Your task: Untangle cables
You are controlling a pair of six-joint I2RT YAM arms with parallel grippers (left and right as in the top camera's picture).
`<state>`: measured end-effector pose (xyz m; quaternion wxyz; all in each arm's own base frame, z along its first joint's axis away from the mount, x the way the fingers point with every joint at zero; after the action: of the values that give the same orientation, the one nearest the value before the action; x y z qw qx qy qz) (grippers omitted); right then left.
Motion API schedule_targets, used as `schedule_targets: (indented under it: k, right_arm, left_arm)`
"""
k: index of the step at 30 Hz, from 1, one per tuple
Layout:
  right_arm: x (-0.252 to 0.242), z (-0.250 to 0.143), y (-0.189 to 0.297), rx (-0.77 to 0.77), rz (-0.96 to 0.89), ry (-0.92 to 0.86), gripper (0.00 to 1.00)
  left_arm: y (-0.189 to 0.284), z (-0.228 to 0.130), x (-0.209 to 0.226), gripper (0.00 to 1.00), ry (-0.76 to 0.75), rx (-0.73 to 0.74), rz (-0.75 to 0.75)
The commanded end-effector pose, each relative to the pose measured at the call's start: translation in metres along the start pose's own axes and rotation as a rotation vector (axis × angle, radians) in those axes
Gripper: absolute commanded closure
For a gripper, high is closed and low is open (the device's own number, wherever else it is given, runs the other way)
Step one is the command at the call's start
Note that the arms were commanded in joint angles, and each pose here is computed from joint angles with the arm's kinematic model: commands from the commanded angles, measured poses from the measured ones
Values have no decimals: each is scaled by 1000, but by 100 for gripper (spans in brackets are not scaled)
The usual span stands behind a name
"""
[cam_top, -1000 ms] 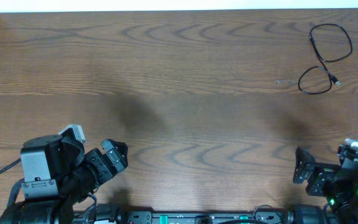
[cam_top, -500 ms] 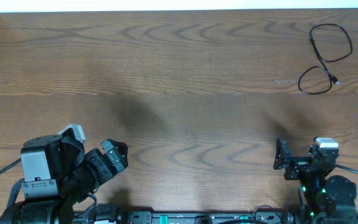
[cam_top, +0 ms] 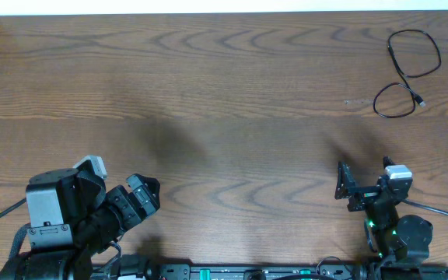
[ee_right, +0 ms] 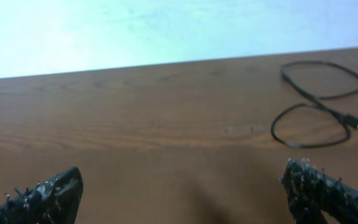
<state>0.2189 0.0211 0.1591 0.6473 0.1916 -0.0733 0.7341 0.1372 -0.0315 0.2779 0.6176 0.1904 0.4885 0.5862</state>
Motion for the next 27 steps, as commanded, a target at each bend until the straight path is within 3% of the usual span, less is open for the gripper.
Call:
schedule_targets:
  k: [1, 8, 27]
  right_arm:
    - [4, 1, -2, -27, 34, 41, 1]
    - [9, 14, -4, -125, 65, 84, 1]
    - [3, 1, -6, -69, 35, 115, 1]
  left_arm:
    - [0, 0, -1, 4, -10, 0, -6]
    - [0, 0, -1, 4, -10, 0, -6]
    - [0, 0, -1, 4, -10, 0, -6]
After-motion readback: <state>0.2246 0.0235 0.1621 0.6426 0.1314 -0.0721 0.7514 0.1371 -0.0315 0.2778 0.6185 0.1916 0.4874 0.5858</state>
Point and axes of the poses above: each gripper's point midway between its finger pads, its own y axis back along the fingers, its own x axis along the line the jaws close on, z = x × y, the point moved 2 cm from there along y, back along the fingers, and after that the axes turned 14 degrees about -y, right-handed, at the moved point
